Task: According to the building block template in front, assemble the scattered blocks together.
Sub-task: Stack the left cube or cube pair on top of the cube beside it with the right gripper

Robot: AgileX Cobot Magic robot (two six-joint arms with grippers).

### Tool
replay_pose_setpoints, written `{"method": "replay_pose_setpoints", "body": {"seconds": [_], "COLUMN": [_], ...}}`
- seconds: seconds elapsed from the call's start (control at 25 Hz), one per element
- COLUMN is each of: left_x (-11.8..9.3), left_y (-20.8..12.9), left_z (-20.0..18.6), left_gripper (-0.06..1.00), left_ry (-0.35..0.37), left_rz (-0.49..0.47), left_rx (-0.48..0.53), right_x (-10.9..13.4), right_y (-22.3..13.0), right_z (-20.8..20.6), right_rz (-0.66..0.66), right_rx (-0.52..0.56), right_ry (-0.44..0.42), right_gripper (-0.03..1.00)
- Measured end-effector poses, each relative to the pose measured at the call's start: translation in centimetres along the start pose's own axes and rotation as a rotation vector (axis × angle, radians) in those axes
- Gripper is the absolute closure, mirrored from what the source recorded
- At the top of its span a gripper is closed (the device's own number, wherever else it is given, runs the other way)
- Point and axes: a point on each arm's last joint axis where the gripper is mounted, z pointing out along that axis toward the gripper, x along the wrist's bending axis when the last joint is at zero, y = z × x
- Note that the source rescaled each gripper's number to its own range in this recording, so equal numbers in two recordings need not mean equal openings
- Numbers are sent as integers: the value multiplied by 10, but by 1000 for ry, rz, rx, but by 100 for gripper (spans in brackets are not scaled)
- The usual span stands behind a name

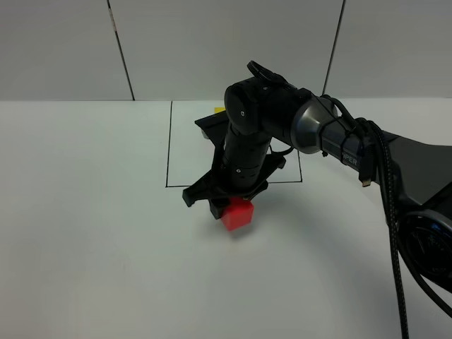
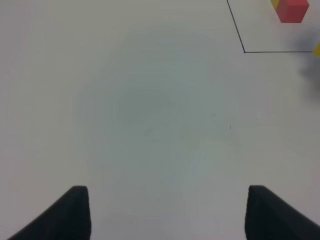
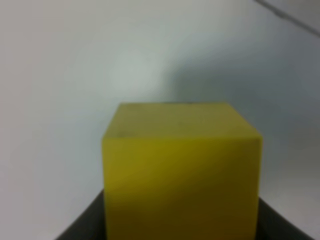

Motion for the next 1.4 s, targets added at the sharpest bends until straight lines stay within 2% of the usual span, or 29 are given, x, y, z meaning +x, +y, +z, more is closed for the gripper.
{"method": "replay_pose_setpoints", "body": {"seconds": [0.12,0.4,0.84,1.4], "left_x": [0,0,0,0], "left_y": [0,0,0,0], "left_z": [0,0,0,0], "left_gripper": [49,49,49,49], "left_ry": [0,0,0,0], "left_rz": [0,0,0,0], "left_rx": [0,0,0,0], "right_x": [1,-2,-14,-15], "right_y": [0,0,3,0], "right_z": [2,16,25,49], "right_rz": [214,400,460,483], "right_rx": [8,13,-42,-2], "right_ry": [14,-9,-114,-112], "right_gripper": [97,97,97,97]}}
